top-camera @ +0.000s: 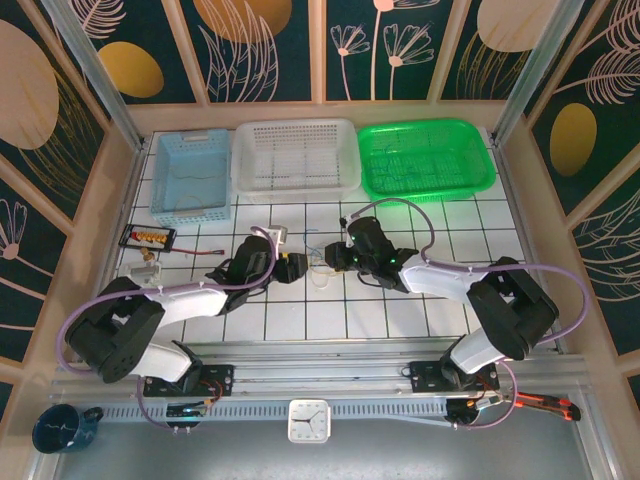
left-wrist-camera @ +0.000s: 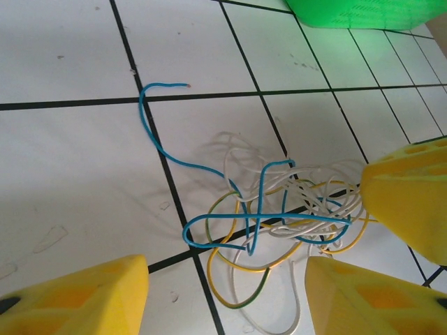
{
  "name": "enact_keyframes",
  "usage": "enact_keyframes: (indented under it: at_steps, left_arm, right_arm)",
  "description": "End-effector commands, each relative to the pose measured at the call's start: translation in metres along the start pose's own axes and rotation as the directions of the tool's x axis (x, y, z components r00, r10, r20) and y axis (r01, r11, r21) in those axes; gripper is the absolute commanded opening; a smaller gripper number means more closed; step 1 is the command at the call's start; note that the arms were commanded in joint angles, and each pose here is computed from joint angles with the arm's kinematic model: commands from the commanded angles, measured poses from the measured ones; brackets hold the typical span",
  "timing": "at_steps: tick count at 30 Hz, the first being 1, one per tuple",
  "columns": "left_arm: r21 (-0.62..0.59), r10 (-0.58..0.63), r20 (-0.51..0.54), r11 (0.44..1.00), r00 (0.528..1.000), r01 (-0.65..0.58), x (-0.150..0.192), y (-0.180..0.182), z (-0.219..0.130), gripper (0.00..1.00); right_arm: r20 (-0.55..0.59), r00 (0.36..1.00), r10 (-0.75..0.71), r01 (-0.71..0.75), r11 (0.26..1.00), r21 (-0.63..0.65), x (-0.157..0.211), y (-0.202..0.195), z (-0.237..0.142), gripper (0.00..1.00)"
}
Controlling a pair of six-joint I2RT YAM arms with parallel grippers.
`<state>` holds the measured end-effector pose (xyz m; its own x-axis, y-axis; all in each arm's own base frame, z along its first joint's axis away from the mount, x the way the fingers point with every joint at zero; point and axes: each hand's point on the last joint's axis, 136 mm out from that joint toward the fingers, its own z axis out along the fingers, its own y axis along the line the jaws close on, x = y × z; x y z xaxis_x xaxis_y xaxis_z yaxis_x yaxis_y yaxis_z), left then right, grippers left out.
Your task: Untangle the cables
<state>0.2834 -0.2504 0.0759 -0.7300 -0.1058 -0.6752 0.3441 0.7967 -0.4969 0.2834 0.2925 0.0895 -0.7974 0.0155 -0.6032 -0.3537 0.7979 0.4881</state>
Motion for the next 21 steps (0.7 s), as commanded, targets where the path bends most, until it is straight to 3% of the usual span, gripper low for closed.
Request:
enact_keyframes:
  at_steps: [1,11,21]
  left_arm:
    - [0.033,0.017,0.028,0.999,0.999,-0.018,-0.005,-0.01,0.005,0.6]
    - [0.022,0.023,0.012,0.999,1.0,-0.023,0.0,-0.008,0.019,0.56]
    - [0.022,0.035,0.016,0.999,0.999,-0.036,-0.006,-0.011,0.03,0.42]
  right_arm:
    - [0.033,0.999,-0.002,0.001,1.0,0.003,-0.007,-0.003,0.003,0.24]
    - [0.027,1.0,0.014,-0.014,1.0,-0.003,-0.006,-0.006,0.007,0.22]
    - [0.026,0.999,0.03,-0.03,1.0,-0.002,-0.005,-0.012,0.008,0.2]
